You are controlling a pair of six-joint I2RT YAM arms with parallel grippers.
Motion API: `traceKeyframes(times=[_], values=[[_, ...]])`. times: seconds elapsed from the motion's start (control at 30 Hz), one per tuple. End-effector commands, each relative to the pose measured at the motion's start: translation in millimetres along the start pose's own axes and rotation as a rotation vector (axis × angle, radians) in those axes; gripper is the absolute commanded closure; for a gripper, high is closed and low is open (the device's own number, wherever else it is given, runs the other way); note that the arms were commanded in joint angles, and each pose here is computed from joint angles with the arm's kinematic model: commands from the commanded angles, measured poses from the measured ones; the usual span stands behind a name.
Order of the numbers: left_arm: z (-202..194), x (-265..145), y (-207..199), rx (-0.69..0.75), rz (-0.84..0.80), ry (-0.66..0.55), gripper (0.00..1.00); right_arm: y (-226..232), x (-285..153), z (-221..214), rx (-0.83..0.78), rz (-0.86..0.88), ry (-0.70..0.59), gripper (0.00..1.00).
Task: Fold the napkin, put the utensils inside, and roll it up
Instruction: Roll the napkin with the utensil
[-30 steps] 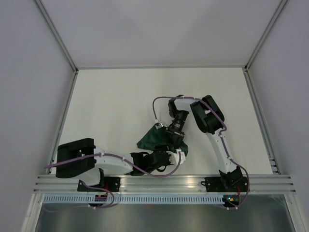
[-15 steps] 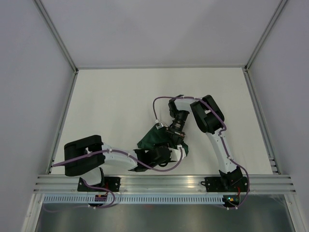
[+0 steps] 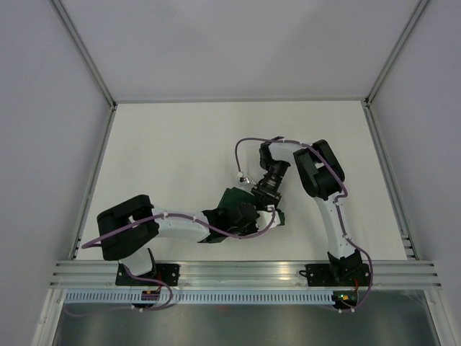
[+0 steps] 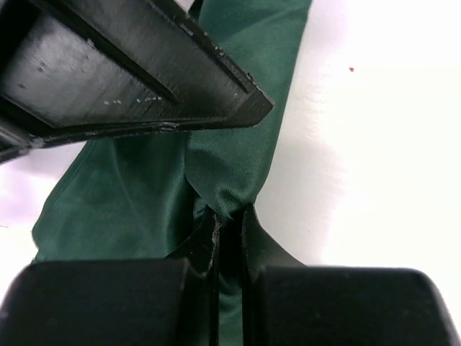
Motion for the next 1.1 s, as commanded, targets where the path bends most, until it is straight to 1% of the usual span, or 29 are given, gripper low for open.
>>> traceKeyframes(times=[0.0,0.03,0.23,0.27,0.3,0.33,0.4,0.43,0.47,0.5,0.53,0.57,0.6,0.63,0.67,0.7,0.73,0.77,0.8,0.83,0.87,0.9,0.93,0.97,1.0,1.03,1.07], values=[[-18.7,3.7,-13.1,-0.112,-0.139,0.061,0.98,-16.8,-26.0,27.8,-0.287,-0.194,-0.16,0.47],[-16.8,3.8,-15.1,-0.123,-0.172,0.042,0.98,-12.4,-32.8,28.7,-0.295,-0.195,-0.196,0.46],[-15.6,7.0,-12.4,-0.206,-0.275,0.017,0.98,15.8,-96.1,20.4,-0.325,-0.19,-0.496,0.42],[-16.3,8.8,-8.4,-0.227,-0.282,0.017,0.98,13.5,-108.8,13.9,-0.312,-0.187,-0.556,0.42],[-15.8,9.7,-7.5,-0.24,-0.298,0.015,0.98,22.5,-119.2,10.3,-0.335,-0.185,-0.609,0.41],[-14.2,9.3,-9.1,-0.254,-0.335,0.002,0.98,20.0,-132.0,2.3,-0.345,-0.193,-0.66,0.41],[-11.0,10.8,-5.0,-0.299,-0.384,-0.027,0.98,27.4,-141.8,-9.5,-0.372,-0.209,-0.721,0.41],[-12.2,9.2,-6.2,-0.316,-0.418,-0.021,0.98,30.8,-145.8,-14.1,-0.398,-0.207,-0.756,0.41],[-12.1,9.3,0.3,-0.352,-0.434,-0.024,0.98,25.0,-144.2,-24.8,-0.416,-0.217,-0.771,0.41],[-12.5,10.0,1.1,-0.372,-0.456,-0.027,0.98,36.5,-147.4,-32.2,-0.458,-0.247,-0.795,0.41],[-11.8,10.8,-1.3,-0.393,-0.508,-0.042,0.98,36.9,-148.4,-34.6,-0.502,-0.279,-0.817,0.41],[-10.1,12.6,4.9,-0.419,-0.52,-0.05,0.98,32.1,-133.9,-43.8,-0.499,-0.281,-0.813,0.41],[-11.1,12.4,5.7,-0.442,-0.545,-0.044,0.98,44.4,-134.0,-51.1,-0.549,-0.332,-0.837,0.39],[-13.2,14.9,1.4,-0.464,-0.598,-0.044,0.98,33.5,-123.2,-54.1,-0.567,-0.38,-0.849,0.38],[-11.4,16.4,7.6,-0.487,-0.604,-0.054,0.98,33.6,-121.1,-56.7,-0.582,-0.424,-0.867,0.38],[-11.3,16.0,5.8,-0.506,-0.643,-0.059,0.98,44.2,-122.9,-62.3,-0.602,-0.485,-0.9,0.36],[-14.6,19.3,5.3,-0.528,-0.662,-0.053,0.98,44.7,-126.1,-60.3,-0.653,-0.554,-0.921,0.36],[-15.0,20.6,10.5,-0.554,-0.67,-0.061,0.98,38.8,-107.6,-65.1,-0.645,-0.567,-0.898,0.35],[-16.1,20.3,10.0,-0.579,-0.699,-0.067,0.98,48.1,-111.9,-67.3,-0.703,-0.642,-0.926,0.33],[-16.9,21.6,11.7,-0.594,-0.708,-0.07,0.98,49.1,-107.2,-68.3,-0.717,-0.674,-0.925,0.33],[-19.1,24.4,14.8,-0.62,-0.719,-0.07,0.98,48.7,-90.9,-72.0,-0.724,-0.724,-0.895,0.32],[-17.5,24.3,17.0,-0.633,-0.735,-0.084,0.98,49.9,-84.5,-71.2,-0.735,-0.748,-0.892,0.31],[-18.4,26.6,21.1,-0.652,-0.739,-0.082,0.98,53.5,-70.4,-68.3,-0.798,-0.777,-0.884,0.29],[-17.6,26.8,22.1,-0.66,-0.749,-0.085,0.98,48.8,-61.7,-66.4,-0.798,-0.792,-0.86,0.29],[-16.4,27.3,24.3,-0.666,-0.752,-0.085,0.98,50.9,-59.5,-67.3,-0.814,-0.844,-0.858,0.28],[-16.5,27.4,24.0,-0.673,-0.762,-0.074,0.98,51.5,-44.6,-63.5,-0.849,-0.841,-0.832,0.27],[-12.9,28.3,29.1,-0.672,-0.759,-0.082,0.98,52.9,-39.0,-62.4,-0.866,-0.846,-0.819,0.26]])
Point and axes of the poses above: each gripper's point midway between its finger pads, its own x axis out along the fingers, its own y axis along the line the jaws close on, z = x × y, the point moved 6 cm from there along -x, back along the fingers, and after that the axes turned 13 degrees about x, right-handed, at the moved point
